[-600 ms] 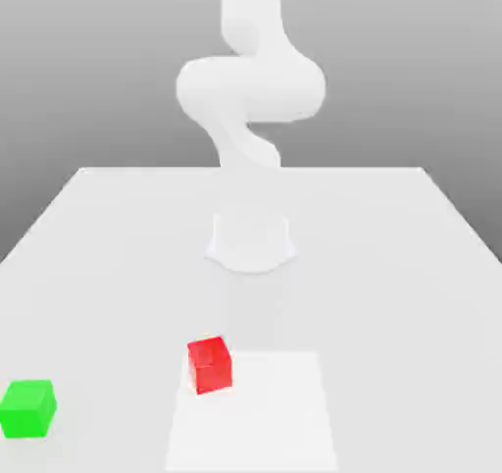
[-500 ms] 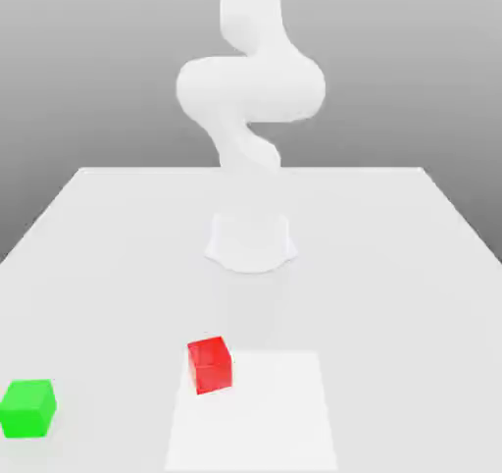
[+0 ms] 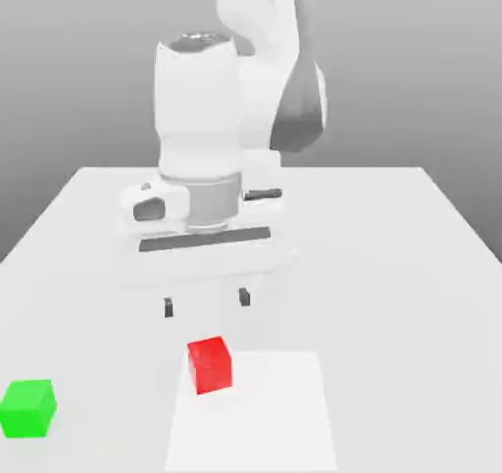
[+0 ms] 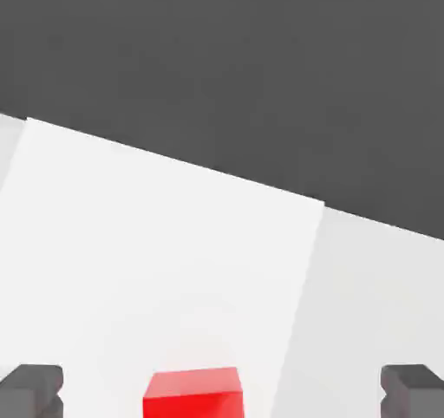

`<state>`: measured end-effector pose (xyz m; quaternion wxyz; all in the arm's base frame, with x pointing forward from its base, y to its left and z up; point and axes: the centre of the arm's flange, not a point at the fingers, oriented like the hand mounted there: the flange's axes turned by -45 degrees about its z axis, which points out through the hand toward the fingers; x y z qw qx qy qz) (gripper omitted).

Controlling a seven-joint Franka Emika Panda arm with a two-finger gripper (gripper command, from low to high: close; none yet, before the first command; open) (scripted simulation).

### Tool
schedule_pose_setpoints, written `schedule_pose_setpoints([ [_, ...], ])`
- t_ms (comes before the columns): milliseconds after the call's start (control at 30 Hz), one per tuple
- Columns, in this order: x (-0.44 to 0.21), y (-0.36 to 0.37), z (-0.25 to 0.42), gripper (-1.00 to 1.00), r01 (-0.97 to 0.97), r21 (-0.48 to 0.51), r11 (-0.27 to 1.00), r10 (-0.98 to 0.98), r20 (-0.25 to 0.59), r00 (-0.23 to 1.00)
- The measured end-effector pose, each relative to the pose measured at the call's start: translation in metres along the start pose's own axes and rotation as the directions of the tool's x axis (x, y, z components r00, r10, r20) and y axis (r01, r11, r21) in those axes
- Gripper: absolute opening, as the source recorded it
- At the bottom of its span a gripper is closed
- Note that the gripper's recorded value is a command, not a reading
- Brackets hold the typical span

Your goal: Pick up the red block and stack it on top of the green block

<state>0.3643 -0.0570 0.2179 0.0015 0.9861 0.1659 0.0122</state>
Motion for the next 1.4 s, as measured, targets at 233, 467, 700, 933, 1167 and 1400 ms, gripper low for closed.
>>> schedule_pose_setpoints([
  [233,-0.009,-0.002,0.069,-1.0,0.013,0.006,1.0,-0.013,0.023,1.0],
  [467,-0.01,-0.003,0.071,-1.0,0.012,0.007,1.0,-0.013,0.024,1.0],
  [700,-0.008,-0.002,0.015,-1.0,0.009,0.008,1.0,-0.009,0.024,1.0],
  [933,-0.004,0.114,-0.007,-1.0,-0.476,-0.007,0.879,0.476,0.029,0.879],
  [1167,-0.021,0.226,-0.02,-1.0,-0.829,-0.015,0.559,0.829,0.02,0.558],
  [1400,-0.024,0.235,0.029,1.0,-0.849,-0.015,0.528,0.849,0.018,0.528],
])
